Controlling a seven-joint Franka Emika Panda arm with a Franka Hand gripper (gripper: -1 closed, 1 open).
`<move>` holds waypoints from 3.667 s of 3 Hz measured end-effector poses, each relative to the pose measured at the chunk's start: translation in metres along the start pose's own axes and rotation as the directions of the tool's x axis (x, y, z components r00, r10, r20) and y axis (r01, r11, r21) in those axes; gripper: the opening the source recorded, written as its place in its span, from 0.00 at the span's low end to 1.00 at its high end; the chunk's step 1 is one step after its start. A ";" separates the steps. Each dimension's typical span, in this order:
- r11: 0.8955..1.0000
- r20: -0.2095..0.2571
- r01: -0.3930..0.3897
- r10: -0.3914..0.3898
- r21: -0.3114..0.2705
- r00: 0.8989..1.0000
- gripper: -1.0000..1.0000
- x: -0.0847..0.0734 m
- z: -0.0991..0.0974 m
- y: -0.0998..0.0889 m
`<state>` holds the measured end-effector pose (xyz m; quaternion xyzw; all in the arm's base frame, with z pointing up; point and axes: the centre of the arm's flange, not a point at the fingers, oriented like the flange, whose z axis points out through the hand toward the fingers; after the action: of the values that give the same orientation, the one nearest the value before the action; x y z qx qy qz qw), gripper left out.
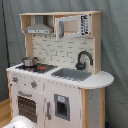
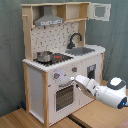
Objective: Play with the kitchen
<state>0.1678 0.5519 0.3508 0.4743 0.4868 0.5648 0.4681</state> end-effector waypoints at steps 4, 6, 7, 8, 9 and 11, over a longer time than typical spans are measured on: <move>0.964 0.126 -0.251 0.260 -0.083 0.957 1.00 -0.031 0.003 -0.006; 0.895 0.114 -0.433 0.444 -0.111 0.889 1.00 -0.032 0.003 -0.011; 0.852 0.116 -0.507 0.521 -0.128 0.846 1.00 -0.035 0.003 -0.021; 0.809 0.118 -0.569 0.586 -0.146 0.802 1.00 -0.038 0.002 -0.033; 0.758 0.120 -0.626 0.650 -0.184 0.751 1.00 -0.043 0.004 -0.040; 0.804 0.183 -0.557 0.592 -0.210 0.785 1.00 -0.087 0.073 -0.052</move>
<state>0.2536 0.4778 0.2980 0.6293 0.2165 0.6527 0.3619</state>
